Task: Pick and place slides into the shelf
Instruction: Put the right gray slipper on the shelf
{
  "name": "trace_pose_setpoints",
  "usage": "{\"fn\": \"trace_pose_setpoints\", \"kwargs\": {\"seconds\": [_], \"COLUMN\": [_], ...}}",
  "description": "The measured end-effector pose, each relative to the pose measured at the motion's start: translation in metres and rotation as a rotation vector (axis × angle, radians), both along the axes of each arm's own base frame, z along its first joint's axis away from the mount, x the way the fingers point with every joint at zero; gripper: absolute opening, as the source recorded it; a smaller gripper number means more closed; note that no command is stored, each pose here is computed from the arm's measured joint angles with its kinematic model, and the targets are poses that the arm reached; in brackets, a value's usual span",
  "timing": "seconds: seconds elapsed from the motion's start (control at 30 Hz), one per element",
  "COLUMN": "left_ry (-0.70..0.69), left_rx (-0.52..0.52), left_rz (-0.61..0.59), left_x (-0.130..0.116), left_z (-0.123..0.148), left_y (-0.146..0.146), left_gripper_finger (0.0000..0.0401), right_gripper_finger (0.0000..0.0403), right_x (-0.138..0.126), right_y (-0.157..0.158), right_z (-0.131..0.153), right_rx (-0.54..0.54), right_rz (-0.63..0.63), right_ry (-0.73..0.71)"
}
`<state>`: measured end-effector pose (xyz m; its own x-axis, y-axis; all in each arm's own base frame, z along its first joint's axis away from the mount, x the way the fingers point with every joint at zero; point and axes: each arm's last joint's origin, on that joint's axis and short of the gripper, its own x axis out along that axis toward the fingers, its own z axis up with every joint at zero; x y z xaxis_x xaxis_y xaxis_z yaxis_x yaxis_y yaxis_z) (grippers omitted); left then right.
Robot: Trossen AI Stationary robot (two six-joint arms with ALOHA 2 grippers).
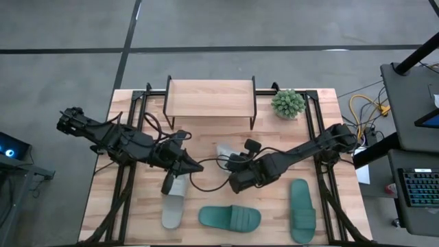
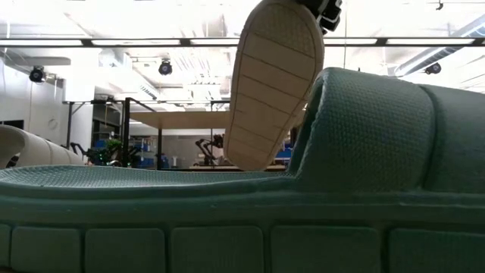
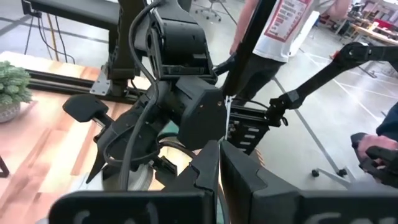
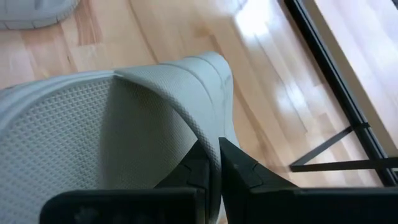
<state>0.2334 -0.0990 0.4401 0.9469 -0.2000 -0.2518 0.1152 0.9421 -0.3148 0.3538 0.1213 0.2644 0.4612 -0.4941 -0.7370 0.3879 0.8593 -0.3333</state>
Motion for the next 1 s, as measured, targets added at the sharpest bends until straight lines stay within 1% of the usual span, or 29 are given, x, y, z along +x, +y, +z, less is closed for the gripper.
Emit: {"fn": "trace_pose_setpoints", "kwargs": {"seconds": [0.23,0.3,0.43,0.57,0.67,0.77,1.0], "left_ry": [0.006,0.006,0.023,0.106,0.164,0.188,0.146], "left_rx": [-0.018,-0.018,-0.013,0.029,0.056,0.068,0.08], "left_rz": [0.014,0.014,0.015,0.015,0.015,0.015,0.012], "left_x": [0.0,0.0,0.0,-0.003,-0.006,-0.011,-0.027], "left_z": [0.0,0.0,-0.002,-0.011,-0.016,-0.017,-0.009], "left_y": [0.0,0.0,0.0,0.002,0.003,0.005,0.013], "left_gripper_finger": [0.0,0.0,0.0,0.0,0.0,0.0,0.0], "right_gripper_finger": [0.0013,0.0013,0.0013,0.0013,0.0013,0.0013,0.0013], "right_x": [-0.002,-0.004,-0.016,-0.023,-0.029,-0.034,-0.047], "right_y": [-0.002,-0.005,-0.016,-0.025,-0.032,-0.037,-0.043], "right_z": [0.001,0.004,0.019,0.036,0.047,0.057,0.077], "right_rx": [0.004,0.014,0.047,0.031,0.048,0.063,0.1], "right_rz": [-0.012,-0.034,-0.136,-0.167,-0.196,-0.212,-0.224], "right_ry": [0.008,-0.003,-0.035,-0.099,-0.143,-0.177,-0.254]}}
